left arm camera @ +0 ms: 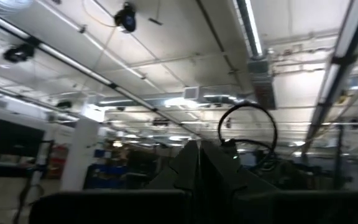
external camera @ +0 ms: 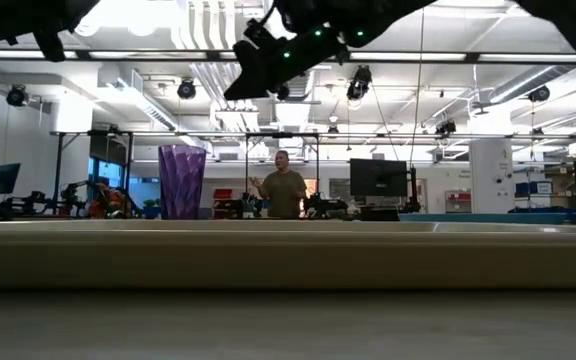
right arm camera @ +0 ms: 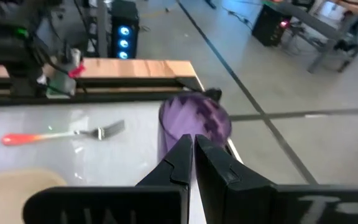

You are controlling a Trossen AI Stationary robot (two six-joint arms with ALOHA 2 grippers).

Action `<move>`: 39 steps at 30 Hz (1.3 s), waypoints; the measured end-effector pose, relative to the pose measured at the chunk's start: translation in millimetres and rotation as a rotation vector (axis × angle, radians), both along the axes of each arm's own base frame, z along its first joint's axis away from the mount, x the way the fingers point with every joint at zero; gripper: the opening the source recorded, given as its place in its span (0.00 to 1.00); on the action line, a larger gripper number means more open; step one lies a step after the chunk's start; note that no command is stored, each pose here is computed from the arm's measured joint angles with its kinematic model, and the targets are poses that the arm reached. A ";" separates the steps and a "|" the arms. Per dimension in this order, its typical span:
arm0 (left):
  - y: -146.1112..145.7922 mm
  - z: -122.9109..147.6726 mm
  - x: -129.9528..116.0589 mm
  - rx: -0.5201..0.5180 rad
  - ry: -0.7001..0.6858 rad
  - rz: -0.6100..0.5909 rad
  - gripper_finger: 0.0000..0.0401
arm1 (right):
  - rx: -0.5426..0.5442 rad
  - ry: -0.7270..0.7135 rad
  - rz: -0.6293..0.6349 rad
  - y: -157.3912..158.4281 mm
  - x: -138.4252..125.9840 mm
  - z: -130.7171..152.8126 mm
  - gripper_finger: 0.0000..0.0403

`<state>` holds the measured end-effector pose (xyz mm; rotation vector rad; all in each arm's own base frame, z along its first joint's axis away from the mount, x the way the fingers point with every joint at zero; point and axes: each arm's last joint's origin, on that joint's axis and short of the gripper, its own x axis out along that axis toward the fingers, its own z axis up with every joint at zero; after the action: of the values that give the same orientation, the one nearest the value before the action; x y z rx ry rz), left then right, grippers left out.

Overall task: Pick and place plate/cup/fork/spoon on tray
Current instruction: Put the violet cup on the top right of the white tray

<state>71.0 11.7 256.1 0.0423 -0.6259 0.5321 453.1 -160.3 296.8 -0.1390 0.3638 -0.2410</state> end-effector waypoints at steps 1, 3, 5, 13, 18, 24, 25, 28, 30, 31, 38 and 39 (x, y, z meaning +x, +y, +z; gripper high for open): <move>0.3 -0.1 -0.1 -0.001 0.004 0.013 0.00 | 0.005 -0.001 0.014 -4.2 3.7 0.0 0.02; 0.6 0.0 -0.4 0.009 0.016 0.039 0.00 | 0.010 0.016 0.044 -12.1 11.0 -2.9 0.02; 0.7 1.2 -0.9 0.023 0.023 0.053 0.00 | -0.004 0.029 0.059 -19.3 18.5 -3.1 0.02; 0.8 0.9 -0.8 0.060 0.051 0.089 0.00 | -0.037 0.086 0.183 -34.9 44.8 -5.4 0.02; 0.8 -0.1 -0.3 0.067 0.061 0.096 0.00 | -0.050 0.112 0.268 -37.4 55.7 -9.1 0.02; 0.8 -0.8 0.2 0.067 0.069 0.096 0.00 | -0.031 0.108 0.262 -40.7 61.8 -21.7 0.02; 0.8 -0.9 0.4 0.067 0.071 0.096 0.00 | -0.036 0.106 0.266 -40.8 62.3 -22.0 0.02; 0.8 -1.0 0.4 0.066 0.071 0.095 0.00 | -0.027 0.091 0.299 -40.1 62.1 -20.5 0.05; 0.7 -1.2 0.5 0.067 0.072 0.095 0.00 | -0.029 0.088 0.314 -39.9 62.1 -20.4 0.09; 0.7 -1.2 0.5 0.067 0.072 0.095 0.00 | -0.034 0.089 0.318 -39.5 62.4 -21.0 0.11; 0.7 -2.4 1.4 0.067 0.087 0.094 0.00 | -0.069 0.122 0.344 -39.4 68.9 -39.6 0.31; 0.7 -2.4 1.4 0.067 0.087 0.093 0.00 | -0.075 0.126 0.346 -39.8 69.7 -42.1 0.33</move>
<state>72.4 12.4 253.7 0.1577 -0.5582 0.5964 522.8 -200.1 254.7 -0.2889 0.4493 0.0962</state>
